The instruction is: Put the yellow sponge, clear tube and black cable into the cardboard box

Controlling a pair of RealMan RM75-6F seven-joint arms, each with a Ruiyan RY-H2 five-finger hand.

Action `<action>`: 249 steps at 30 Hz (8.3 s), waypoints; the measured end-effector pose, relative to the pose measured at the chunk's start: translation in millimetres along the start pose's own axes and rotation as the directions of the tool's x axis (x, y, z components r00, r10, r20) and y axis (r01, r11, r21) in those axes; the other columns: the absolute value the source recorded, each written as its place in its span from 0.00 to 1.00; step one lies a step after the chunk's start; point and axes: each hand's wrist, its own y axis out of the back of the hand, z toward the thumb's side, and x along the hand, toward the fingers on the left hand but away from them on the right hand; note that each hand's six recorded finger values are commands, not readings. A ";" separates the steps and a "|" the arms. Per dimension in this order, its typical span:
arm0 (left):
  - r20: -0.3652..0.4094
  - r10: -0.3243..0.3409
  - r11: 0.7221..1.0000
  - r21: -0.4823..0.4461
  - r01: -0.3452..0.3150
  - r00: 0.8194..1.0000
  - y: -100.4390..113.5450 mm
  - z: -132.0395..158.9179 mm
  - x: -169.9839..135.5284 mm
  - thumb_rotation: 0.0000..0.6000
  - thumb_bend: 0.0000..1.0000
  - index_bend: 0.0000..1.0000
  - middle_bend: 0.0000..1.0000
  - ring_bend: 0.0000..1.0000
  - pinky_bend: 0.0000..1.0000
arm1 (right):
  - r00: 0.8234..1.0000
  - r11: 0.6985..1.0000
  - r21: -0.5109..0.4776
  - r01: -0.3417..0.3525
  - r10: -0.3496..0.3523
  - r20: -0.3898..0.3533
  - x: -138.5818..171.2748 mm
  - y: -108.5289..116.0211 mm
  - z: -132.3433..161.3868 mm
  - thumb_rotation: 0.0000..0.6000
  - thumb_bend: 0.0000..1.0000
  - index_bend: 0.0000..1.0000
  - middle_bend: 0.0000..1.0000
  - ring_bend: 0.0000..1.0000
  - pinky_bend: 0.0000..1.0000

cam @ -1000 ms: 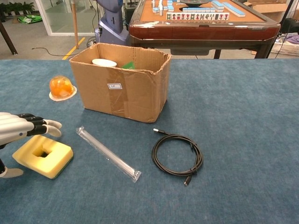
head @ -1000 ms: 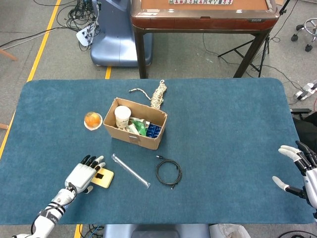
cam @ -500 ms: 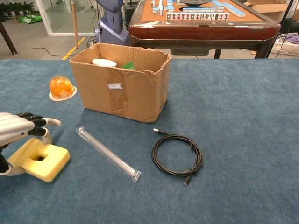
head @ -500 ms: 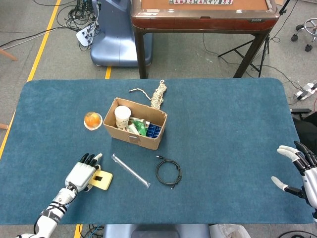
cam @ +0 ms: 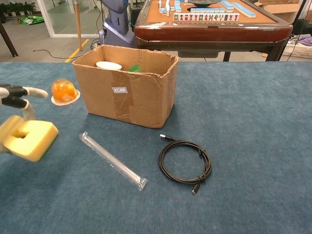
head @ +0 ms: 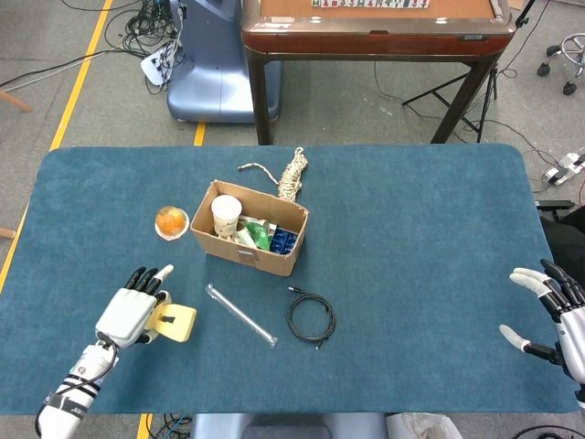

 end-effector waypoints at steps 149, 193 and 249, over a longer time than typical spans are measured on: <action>0.348 -0.134 0.927 0.376 -0.007 0.928 -65.0 127.1 98.0 1.00 0.22 0.52 1.00 1.00 1.00 | 0.979 0.982 -0.071 0.176 -0.167 0.113 17.7 63.8 -34.1 1.00 0.13 0.27 0.25 0.09 0.19; 0.156 0.082 0.942 0.311 -0.128 0.984 37.9 40.9 64.2 1.00 0.22 0.70 1.00 1.00 1.00 | 0.985 0.988 -0.061 0.144 -0.137 0.106 13.3 54.2 -30.2 1.00 0.13 0.27 0.25 0.09 0.19; 0.031 0.264 0.964 -0.052 -0.262 0.964 133.7 109.6 166.7 1.00 0.22 0.35 1.00 0.99 1.00 | 0.991 0.993 -0.066 0.102 -0.096 0.098 8.6 45.2 -28.9 1.00 0.13 0.27 0.25 0.09 0.19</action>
